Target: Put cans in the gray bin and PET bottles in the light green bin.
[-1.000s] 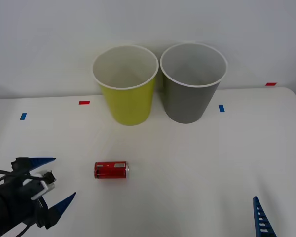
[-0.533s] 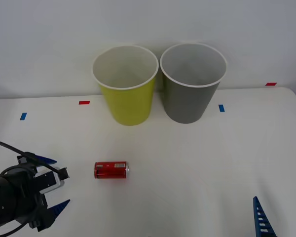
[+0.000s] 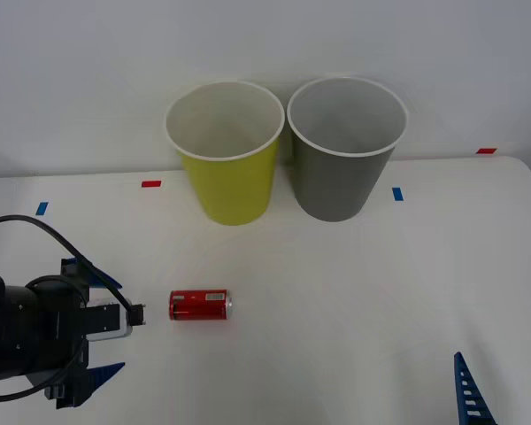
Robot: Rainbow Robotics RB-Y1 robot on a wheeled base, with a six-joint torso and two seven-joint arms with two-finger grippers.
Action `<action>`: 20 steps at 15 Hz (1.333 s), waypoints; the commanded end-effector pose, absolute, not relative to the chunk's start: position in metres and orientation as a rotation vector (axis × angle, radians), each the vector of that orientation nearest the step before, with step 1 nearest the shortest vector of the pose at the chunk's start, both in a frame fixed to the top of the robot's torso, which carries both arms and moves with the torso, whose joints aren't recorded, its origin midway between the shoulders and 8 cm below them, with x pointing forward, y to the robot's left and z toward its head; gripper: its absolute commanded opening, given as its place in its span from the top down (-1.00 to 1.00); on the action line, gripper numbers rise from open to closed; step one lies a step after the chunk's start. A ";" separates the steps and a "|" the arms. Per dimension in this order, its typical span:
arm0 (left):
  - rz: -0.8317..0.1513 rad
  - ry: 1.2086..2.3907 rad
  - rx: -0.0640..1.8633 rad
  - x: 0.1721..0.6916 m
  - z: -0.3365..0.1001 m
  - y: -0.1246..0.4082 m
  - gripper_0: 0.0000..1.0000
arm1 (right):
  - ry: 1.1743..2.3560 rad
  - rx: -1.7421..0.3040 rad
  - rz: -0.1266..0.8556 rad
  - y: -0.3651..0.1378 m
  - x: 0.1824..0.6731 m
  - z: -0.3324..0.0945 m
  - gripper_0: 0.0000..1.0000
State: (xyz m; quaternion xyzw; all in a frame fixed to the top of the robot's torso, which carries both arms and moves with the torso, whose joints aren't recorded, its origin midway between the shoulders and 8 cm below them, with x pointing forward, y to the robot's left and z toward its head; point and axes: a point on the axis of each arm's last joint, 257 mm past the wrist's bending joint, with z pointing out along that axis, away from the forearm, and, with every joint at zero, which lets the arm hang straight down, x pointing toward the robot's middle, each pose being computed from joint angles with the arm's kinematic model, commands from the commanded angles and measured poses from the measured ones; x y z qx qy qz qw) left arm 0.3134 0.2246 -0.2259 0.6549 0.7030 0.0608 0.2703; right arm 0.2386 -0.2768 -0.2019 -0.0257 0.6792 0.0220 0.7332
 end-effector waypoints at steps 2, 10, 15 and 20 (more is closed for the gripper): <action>0.181 1.856 1.857 0.312 -0.225 0.224 -1.00 | 1.494 -0.057 0.048 -0.277 0.239 -0.202 -1.00; 0.224 1.780 1.934 0.328 -0.225 0.210 -1.00 | 1.494 -0.057 0.048 -0.277 0.239 -0.202 -1.00; 0.232 1.740 2.011 0.340 -0.223 0.189 -1.00 | 1.494 -0.057 0.048 -0.277 0.239 -0.202 -1.00; 0.231 1.711 2.032 0.355 -0.224 0.166 -1.00 | 1.494 -0.057 0.048 -0.277 0.239 -0.202 -1.00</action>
